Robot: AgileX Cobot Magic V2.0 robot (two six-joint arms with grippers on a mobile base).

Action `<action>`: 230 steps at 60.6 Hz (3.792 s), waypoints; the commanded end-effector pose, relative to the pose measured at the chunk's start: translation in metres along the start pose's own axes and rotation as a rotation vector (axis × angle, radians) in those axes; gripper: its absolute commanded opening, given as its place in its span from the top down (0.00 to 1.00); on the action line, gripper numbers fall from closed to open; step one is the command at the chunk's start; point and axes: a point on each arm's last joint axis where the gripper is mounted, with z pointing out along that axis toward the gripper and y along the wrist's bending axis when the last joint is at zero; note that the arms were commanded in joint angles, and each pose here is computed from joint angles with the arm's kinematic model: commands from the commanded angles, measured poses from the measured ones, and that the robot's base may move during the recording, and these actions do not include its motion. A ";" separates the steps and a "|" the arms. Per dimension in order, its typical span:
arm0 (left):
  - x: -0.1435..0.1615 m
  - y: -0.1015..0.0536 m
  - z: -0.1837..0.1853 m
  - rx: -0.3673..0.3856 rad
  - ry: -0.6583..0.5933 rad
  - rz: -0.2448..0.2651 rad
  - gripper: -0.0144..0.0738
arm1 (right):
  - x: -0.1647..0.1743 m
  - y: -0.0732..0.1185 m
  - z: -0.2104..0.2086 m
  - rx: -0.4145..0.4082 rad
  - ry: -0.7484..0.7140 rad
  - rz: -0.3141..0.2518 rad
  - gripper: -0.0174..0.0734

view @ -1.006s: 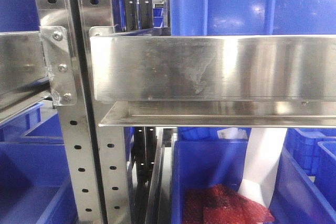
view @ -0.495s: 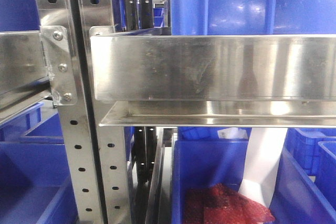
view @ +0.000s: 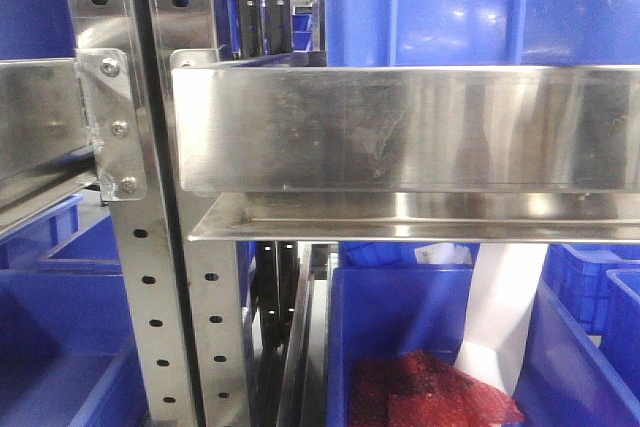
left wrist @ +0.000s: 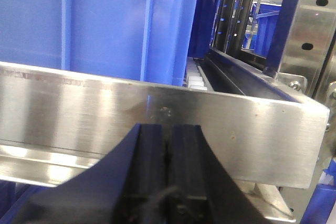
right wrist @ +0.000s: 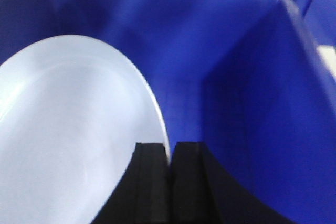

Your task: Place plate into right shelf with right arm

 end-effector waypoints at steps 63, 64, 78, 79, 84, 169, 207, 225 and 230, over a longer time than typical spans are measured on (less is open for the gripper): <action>-0.006 -0.001 -0.001 0.016 -0.092 -0.006 0.89 | -0.015 -0.020 -0.153 -0.005 -0.329 0.036 0.72; -0.006 -0.001 -0.001 0.016 -0.092 -0.006 0.89 | -0.012 -0.020 -0.157 -0.006 -0.336 0.036 0.74; -0.006 -0.001 -0.001 0.016 -0.092 -0.006 0.89 | 0.055 -0.028 -0.217 -0.025 -0.455 0.034 0.75; -0.006 -0.001 -0.001 0.016 -0.092 -0.006 0.89 | 0.062 -0.028 -0.221 -0.027 -0.464 0.034 0.75; -0.006 -0.001 -0.001 0.016 -0.092 -0.006 0.89 | 0.091 -0.030 -0.232 -0.030 -0.482 0.033 0.75; -0.006 -0.001 -0.001 0.016 -0.092 -0.006 0.89 | 0.245 -0.036 -0.244 0.016 -0.597 0.056 0.75; -0.006 -0.001 -0.001 0.016 -0.092 -0.006 0.89 | 0.336 -0.033 -0.157 0.069 -0.649 0.119 0.75; -0.006 -0.001 -0.001 0.016 -0.092 -0.006 0.89 | 0.335 -0.033 -0.157 0.070 -0.660 0.119 0.75; -0.006 -0.001 -0.001 0.016 -0.092 -0.006 0.89 | 0.335 -0.033 -0.157 0.070 -0.660 0.119 0.75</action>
